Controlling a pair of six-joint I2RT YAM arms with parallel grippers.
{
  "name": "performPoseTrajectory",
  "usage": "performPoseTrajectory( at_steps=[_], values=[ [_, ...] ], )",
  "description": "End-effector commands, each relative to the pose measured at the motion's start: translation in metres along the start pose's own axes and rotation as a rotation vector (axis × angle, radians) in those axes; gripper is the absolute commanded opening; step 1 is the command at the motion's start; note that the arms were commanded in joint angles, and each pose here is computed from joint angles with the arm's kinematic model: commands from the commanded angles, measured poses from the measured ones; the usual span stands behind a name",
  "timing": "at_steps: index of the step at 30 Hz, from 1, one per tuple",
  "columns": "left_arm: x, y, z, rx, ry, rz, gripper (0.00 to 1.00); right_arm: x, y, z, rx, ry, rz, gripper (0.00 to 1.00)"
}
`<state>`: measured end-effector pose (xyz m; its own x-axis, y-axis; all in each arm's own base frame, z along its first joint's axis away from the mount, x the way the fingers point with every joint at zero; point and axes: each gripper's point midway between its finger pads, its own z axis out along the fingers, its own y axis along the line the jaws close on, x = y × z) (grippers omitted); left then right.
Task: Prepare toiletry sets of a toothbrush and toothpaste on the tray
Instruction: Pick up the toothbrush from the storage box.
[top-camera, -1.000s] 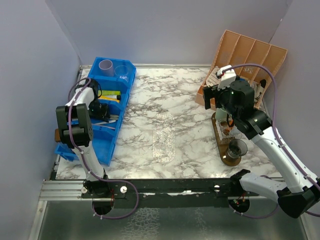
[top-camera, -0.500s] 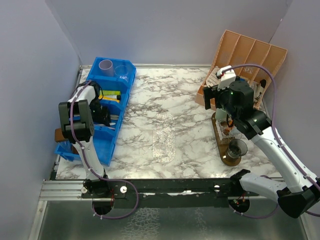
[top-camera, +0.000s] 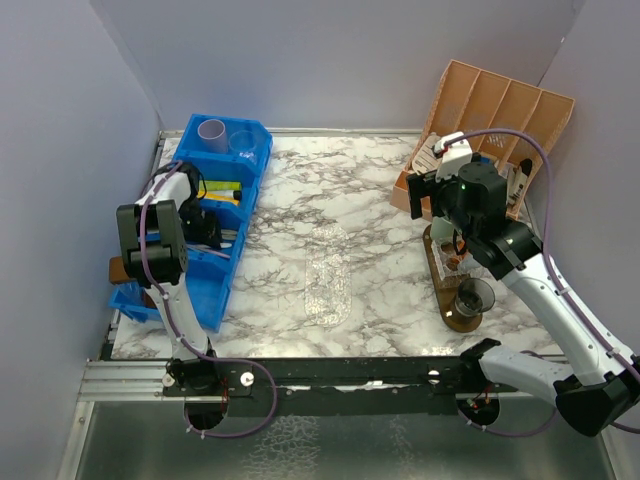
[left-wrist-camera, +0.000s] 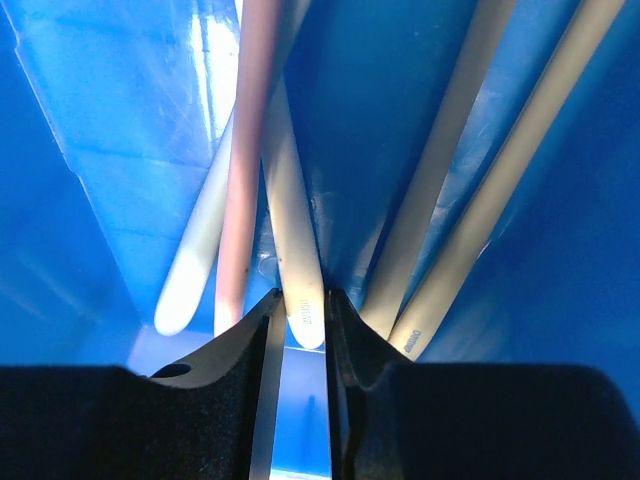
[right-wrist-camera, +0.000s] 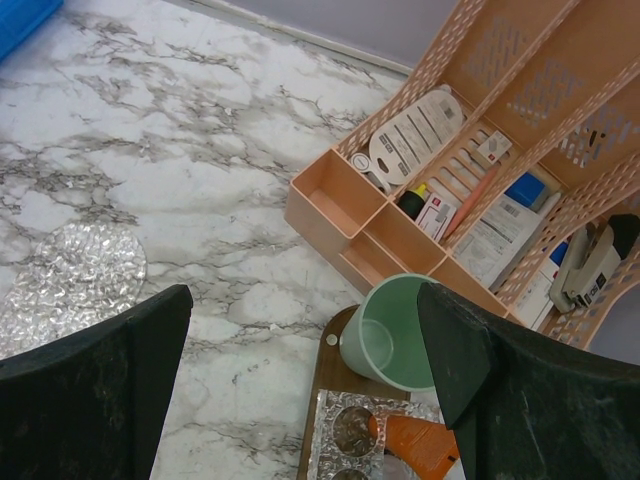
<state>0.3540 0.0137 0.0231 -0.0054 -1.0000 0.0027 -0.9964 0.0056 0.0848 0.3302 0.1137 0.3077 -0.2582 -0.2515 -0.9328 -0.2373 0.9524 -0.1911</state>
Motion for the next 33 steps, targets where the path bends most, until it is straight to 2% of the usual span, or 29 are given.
performPoseTrajectory(
  at_steps=[1, 5, 9, 33],
  values=[
    [-0.009, 0.004, 0.021, -0.017, -0.020, -0.042, 0.18, -0.006, -0.010, -0.003, 0.045, -0.033, 0.012, 0.96],
    [-0.010, 0.002, 0.012, 0.008, -0.027, -0.047, 0.12, -0.005, -0.010, -0.003, 0.046, -0.034, 0.014, 0.96],
    [-0.011, -0.002, 0.002, 0.040, -0.028, -0.050, 0.00, -0.006, -0.010, -0.004, 0.043, -0.039, 0.010, 0.96],
    [-0.023, -0.001, -0.059, 0.133, -0.101, -0.074, 0.00, -0.007, -0.007, -0.007, 0.019, -0.068, -0.005, 0.97]
  ],
)
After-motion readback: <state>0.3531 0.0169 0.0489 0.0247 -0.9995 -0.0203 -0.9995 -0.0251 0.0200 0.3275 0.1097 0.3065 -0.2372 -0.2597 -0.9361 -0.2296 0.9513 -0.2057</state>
